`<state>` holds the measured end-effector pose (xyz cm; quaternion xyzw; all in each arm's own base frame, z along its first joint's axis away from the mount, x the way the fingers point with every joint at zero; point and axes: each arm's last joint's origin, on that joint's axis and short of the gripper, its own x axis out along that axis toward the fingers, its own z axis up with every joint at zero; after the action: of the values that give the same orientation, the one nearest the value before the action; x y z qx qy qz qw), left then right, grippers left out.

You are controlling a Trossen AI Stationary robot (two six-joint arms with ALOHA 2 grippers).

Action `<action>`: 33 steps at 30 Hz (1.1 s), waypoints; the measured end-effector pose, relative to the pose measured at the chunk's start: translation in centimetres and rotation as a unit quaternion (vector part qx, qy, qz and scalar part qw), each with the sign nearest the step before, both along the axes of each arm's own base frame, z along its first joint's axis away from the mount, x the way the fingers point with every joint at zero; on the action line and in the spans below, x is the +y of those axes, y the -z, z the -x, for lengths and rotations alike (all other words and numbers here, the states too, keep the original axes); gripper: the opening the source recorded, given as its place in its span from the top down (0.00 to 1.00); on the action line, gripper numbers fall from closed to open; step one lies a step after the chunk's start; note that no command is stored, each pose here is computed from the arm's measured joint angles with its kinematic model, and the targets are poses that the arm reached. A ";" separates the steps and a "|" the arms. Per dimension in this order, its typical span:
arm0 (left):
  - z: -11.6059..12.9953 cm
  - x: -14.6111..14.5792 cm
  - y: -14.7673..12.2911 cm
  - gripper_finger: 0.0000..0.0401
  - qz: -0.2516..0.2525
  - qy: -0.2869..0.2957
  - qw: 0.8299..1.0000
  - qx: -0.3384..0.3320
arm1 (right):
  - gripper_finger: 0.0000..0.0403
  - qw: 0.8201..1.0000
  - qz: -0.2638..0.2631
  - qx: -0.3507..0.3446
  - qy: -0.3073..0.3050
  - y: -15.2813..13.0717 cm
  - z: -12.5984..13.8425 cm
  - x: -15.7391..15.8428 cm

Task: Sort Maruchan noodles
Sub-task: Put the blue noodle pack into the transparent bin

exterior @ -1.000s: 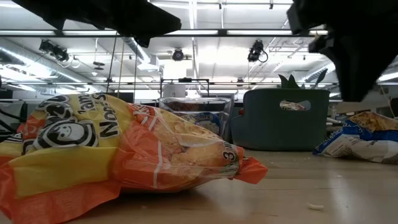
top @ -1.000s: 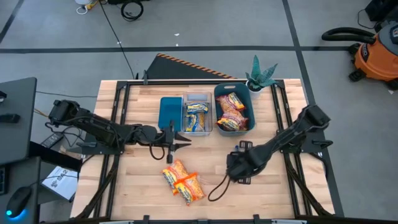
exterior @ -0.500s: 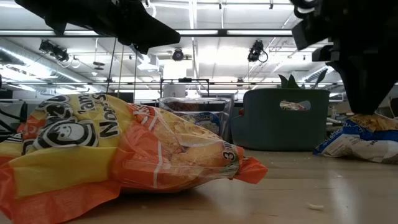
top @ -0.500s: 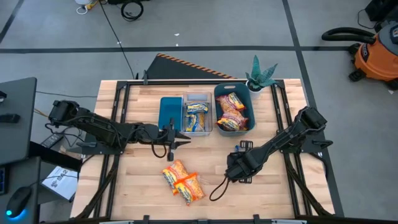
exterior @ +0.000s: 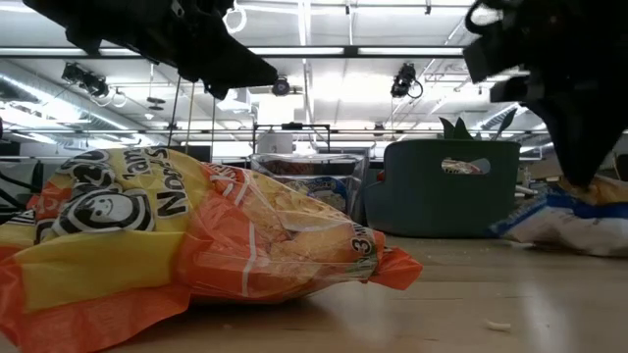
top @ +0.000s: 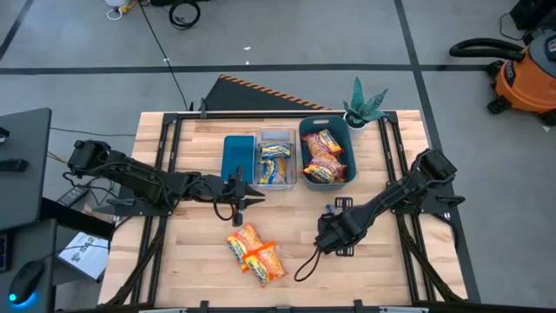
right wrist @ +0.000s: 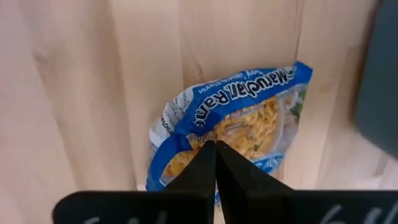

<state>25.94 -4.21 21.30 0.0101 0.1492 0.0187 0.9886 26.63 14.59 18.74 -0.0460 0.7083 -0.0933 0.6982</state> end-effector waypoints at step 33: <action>1.4 -0.9 -1.5 0.83 -0.056 0.015 0.998 -0.009 | 0.99 0.951 0.134 -0.245 -0.132 -11.2 -11.3 -16.1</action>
<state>24.50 -5.09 22.79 0.0680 0.1387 0.0122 0.9879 37.91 -1.47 29.95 -0.2080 0.4839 -0.1027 0.8438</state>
